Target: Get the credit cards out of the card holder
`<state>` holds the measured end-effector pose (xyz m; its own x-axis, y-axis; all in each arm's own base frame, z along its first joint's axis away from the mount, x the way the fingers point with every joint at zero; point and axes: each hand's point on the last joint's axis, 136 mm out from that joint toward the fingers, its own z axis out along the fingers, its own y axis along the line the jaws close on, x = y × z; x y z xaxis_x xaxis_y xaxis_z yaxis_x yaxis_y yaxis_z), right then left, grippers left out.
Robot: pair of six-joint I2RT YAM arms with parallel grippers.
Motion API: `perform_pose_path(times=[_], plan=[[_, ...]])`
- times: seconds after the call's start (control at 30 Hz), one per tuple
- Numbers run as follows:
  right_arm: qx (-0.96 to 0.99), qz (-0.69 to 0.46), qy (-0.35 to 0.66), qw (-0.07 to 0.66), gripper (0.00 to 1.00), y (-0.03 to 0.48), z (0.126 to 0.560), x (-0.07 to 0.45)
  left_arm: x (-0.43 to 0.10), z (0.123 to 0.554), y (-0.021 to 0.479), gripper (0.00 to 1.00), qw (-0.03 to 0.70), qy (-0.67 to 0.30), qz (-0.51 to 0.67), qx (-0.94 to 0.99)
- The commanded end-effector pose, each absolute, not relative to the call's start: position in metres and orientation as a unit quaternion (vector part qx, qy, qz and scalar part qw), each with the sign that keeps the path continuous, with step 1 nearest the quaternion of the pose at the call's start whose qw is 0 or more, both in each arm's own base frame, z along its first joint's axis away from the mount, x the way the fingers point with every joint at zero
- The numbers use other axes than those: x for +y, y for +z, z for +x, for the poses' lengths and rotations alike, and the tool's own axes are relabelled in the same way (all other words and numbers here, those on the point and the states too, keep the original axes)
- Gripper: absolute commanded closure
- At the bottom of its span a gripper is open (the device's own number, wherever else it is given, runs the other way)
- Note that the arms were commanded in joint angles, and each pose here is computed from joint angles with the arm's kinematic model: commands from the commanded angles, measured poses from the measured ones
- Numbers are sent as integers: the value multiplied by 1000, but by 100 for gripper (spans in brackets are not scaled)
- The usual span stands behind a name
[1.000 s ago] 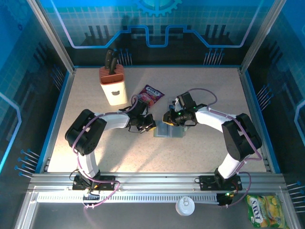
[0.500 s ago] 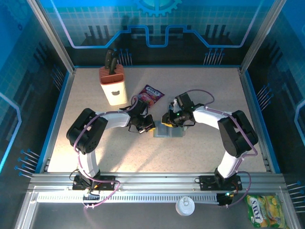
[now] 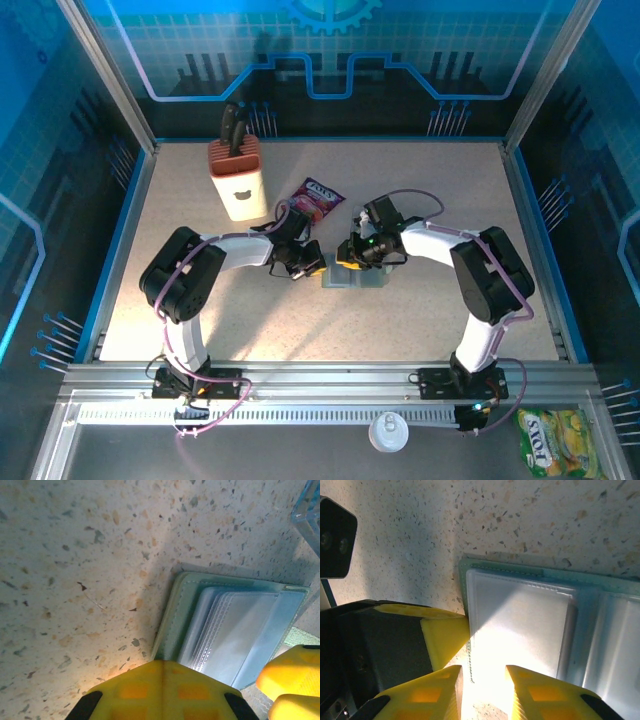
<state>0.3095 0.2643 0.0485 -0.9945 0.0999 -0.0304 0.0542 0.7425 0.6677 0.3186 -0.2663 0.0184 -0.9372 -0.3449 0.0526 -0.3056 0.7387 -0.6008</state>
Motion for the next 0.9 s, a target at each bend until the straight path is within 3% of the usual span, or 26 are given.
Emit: perform_pose_path(times=[0.0,0.87], plan=[[933,26,360,11,71,45,303,271,-259,317,8,100,19,-296,-178,938],[951,25,307,19,70,35,302,245,-259,316,7,100,16,-292,-178,940]])
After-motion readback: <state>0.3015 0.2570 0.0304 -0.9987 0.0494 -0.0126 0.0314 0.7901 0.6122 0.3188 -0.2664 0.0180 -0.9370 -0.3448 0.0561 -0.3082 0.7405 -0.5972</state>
